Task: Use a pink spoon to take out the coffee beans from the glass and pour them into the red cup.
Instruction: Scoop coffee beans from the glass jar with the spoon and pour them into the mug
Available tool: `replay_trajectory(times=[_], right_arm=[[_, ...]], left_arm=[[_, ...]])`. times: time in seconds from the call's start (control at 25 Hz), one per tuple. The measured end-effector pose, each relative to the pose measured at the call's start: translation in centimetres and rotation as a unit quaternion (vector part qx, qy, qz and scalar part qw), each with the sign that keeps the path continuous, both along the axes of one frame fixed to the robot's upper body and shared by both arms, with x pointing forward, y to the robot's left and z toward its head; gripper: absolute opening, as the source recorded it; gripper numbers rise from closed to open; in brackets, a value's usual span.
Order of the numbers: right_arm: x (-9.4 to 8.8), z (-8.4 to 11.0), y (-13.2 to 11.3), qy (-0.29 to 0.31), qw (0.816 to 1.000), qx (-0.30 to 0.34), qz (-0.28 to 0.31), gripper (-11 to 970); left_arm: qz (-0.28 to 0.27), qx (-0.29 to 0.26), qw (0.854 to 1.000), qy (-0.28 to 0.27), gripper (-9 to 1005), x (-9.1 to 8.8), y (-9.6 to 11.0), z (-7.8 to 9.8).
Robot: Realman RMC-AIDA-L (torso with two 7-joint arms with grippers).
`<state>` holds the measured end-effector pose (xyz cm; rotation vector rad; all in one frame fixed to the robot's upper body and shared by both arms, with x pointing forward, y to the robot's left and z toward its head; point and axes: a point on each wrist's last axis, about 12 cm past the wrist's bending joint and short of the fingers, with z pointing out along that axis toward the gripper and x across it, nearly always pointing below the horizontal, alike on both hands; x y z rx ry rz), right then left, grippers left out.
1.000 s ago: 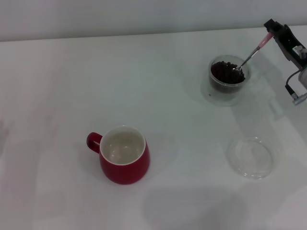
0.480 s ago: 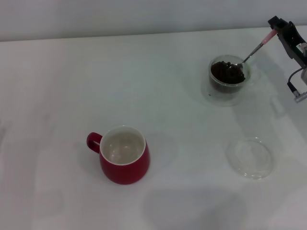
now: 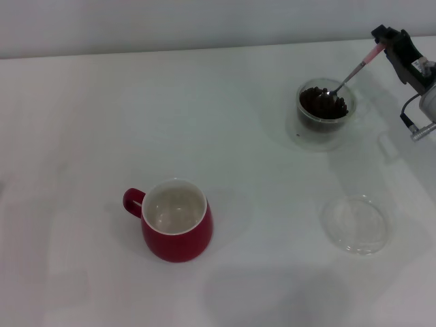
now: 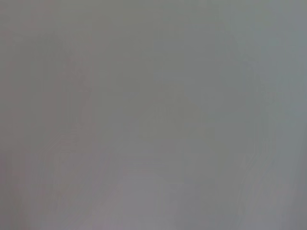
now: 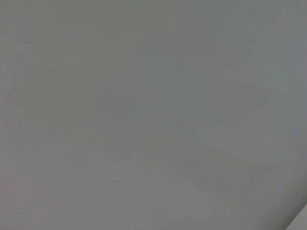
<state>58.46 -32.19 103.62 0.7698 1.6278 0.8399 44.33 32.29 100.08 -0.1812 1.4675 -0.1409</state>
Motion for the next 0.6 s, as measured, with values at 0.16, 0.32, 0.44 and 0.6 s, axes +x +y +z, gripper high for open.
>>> replay_trajectory(times=[0.16, 0.32, 0.44, 0.6], right_arm=[[0.1, 0.1, 0.0, -0.001, 1.0, 0.003, -0.002, 187], [0.2, 0.5, 0.0, -0.011, 1.0, 0.009, 0.002, 188], [0.1, 0.6, -0.3, -0.013, 1.0, 0.019, 0.0, 189], [0.0, 0.9, -1.0, -0.018, 0.999, 0.033, 0.003, 190]], left_arm=[[0.001, 0.003, 1.0, 0.001, 887, 0.0, 0.1, 0.0], [0.003, 0.009, 1.0, 0.002, 887, -0.1, 0.4, 0.0], [0.003, 0.009, 1.0, 0.002, 887, -0.1, 0.4, 0.0], [0.004, 0.01, 1.0, 0.003, 887, -0.1, 0.4, 0.0]])
